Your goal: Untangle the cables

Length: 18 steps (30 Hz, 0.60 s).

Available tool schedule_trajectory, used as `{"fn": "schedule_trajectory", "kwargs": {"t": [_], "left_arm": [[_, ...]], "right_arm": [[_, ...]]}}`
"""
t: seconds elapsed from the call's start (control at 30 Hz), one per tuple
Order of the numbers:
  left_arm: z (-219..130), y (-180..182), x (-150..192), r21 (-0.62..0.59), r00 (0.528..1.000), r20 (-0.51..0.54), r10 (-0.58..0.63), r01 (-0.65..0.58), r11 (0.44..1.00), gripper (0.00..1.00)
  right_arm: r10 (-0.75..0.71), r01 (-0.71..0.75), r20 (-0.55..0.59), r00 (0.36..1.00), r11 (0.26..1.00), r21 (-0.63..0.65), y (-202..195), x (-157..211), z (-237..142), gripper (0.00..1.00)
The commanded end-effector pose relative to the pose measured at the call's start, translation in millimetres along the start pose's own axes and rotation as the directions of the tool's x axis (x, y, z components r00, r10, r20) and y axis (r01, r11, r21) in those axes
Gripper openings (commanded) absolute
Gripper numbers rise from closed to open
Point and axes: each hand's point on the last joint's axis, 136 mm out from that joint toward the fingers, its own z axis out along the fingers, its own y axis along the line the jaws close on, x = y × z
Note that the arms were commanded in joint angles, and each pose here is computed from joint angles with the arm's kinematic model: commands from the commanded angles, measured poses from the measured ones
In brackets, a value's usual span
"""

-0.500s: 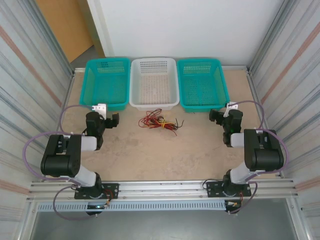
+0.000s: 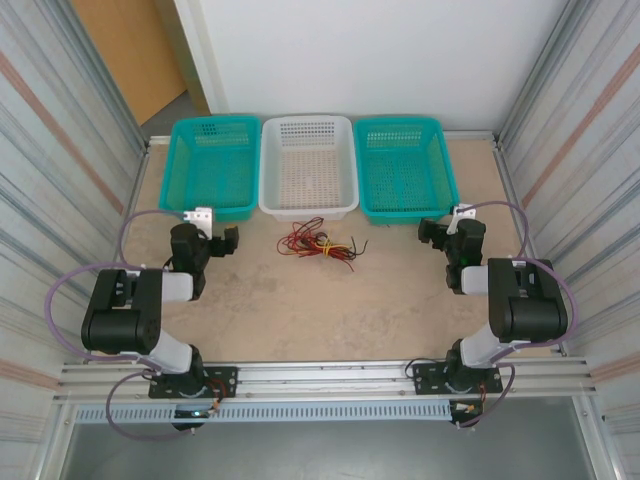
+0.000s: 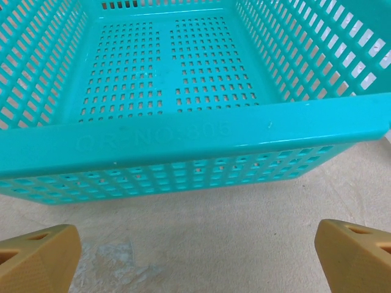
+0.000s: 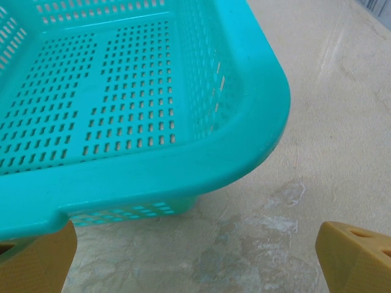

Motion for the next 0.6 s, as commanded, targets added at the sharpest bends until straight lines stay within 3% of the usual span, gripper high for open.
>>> {"fn": "schedule_trajectory", "kwargs": {"t": [0.0, 0.3, 0.43, 0.57], "left_arm": [[2, 1, -12, 0.01, 1.0, 0.027, 0.007, -0.007, 1.0, 0.99], [1, 1, -13, 0.009, 0.999, 0.034, 0.008, -0.008, 1.0, 0.99], [-14, 10, -34, -0.083, 1.0, 0.005, 0.025, -0.024, 0.996, 0.99], [-46, 6, -70, -0.216, 0.995, 0.049, 0.09, -0.078, 0.973, 0.99]], "right_arm": [[-0.026, 0.026, 0.013, 1.0, 1.0, -0.009, 1, -6, 0, 0.99], [-0.007, 0.006, 0.016, 1.0, 0.999, 0.034, -6, -12, -2, 0.99], [0.037, -0.03, -0.027, 0.999, 0.976, 0.213, -31, -37, -21, 0.99], [0.151, -0.169, 0.077, 0.985, 0.925, 0.341, -48, -58, -75, 0.99]]}}
